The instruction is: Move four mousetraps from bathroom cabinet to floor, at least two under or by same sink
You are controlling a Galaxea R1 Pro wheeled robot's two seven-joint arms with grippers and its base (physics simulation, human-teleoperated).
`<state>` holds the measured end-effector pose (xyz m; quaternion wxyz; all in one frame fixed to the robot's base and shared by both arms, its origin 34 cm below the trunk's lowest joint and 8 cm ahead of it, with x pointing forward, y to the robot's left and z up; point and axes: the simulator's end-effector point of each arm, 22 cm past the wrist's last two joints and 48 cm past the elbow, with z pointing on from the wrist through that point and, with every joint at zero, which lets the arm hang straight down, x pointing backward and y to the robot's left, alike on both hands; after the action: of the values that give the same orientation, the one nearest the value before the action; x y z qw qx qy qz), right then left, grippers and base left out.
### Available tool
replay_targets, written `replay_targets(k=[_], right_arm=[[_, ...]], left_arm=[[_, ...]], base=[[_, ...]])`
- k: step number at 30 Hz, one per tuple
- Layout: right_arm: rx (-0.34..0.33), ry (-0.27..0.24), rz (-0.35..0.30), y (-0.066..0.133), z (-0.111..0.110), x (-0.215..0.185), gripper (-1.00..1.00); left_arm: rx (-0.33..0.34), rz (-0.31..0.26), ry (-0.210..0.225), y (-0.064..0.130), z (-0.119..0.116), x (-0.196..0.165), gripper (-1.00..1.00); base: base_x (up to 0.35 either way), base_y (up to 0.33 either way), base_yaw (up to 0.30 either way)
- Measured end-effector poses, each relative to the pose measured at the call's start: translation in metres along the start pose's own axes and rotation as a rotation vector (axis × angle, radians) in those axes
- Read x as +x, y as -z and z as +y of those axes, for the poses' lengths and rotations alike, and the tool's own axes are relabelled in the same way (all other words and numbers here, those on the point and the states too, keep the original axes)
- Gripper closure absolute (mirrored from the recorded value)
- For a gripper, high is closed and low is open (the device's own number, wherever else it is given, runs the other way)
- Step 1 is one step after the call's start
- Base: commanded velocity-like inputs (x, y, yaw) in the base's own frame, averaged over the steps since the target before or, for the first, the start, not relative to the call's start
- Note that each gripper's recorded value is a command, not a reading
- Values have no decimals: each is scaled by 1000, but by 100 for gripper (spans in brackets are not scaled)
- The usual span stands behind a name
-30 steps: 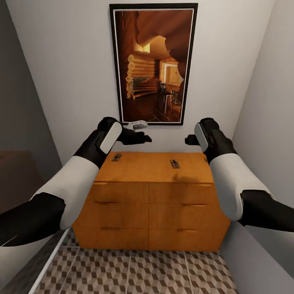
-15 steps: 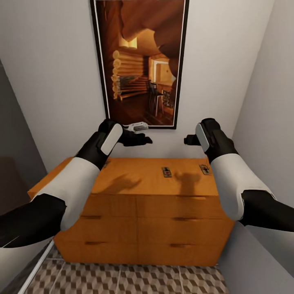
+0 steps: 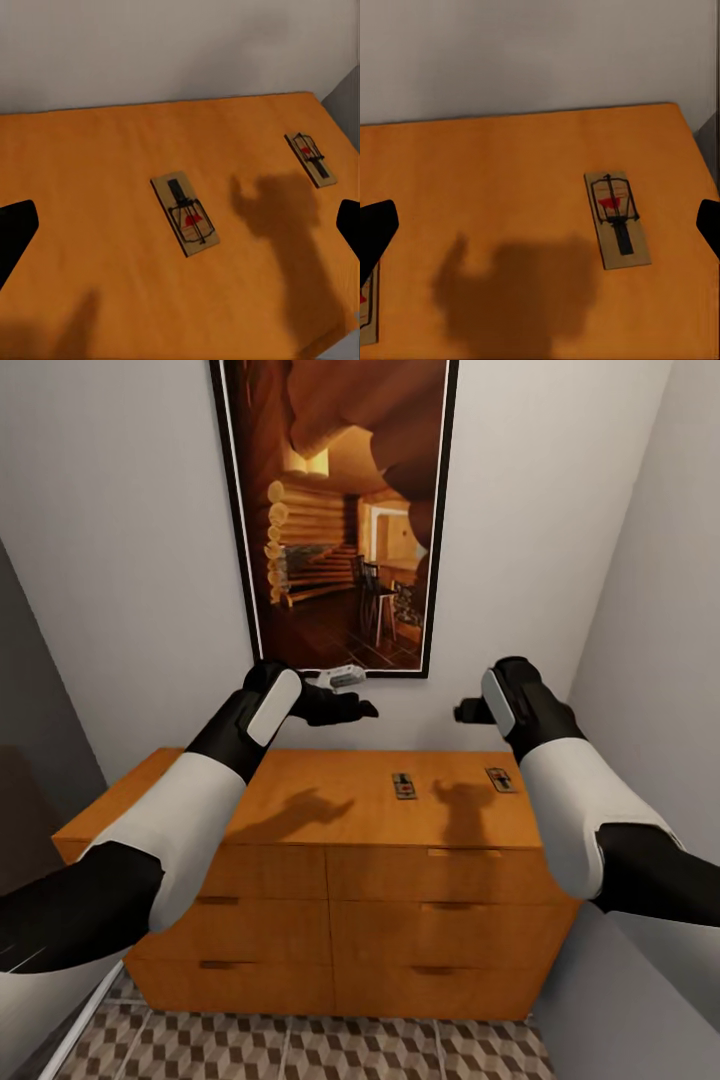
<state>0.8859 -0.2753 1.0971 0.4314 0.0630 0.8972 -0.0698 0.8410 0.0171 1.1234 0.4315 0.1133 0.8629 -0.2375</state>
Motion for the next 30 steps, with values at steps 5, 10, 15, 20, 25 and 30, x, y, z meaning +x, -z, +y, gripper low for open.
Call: replay_targets(k=[5, 10, 15, 20, 25, 30], right_arm=[[5, 12, 60, -18, -22, 21, -100], [-38, 12, 97, -30, -40, 34, -100], [-39, 54, 101, -31, -44, 37, -100], [-28, 108, 101, -32, -42, 38, -100], [-45, 117, 100, -32, -37, 38, -100], [-81, 119, 98, -31, -30, 38, -100]], left_arm=[[4, 19, 12, -6, 2, 13, -100], [4, 31, 20, -9, 5, 21, -100], [3, 41, 23, -12, 6, 27, -100], [3, 49, 26, -14, 7, 32, -100], [2, 50, 27, -14, 7, 33, -100], [2, 54, 28, -15, 8, 35, -100]], base=[[2, -1, 0], [35, -33, 0], [175, -169, 0], [94, -91, 0], [24, -23, 0], [8, -8, 0]])
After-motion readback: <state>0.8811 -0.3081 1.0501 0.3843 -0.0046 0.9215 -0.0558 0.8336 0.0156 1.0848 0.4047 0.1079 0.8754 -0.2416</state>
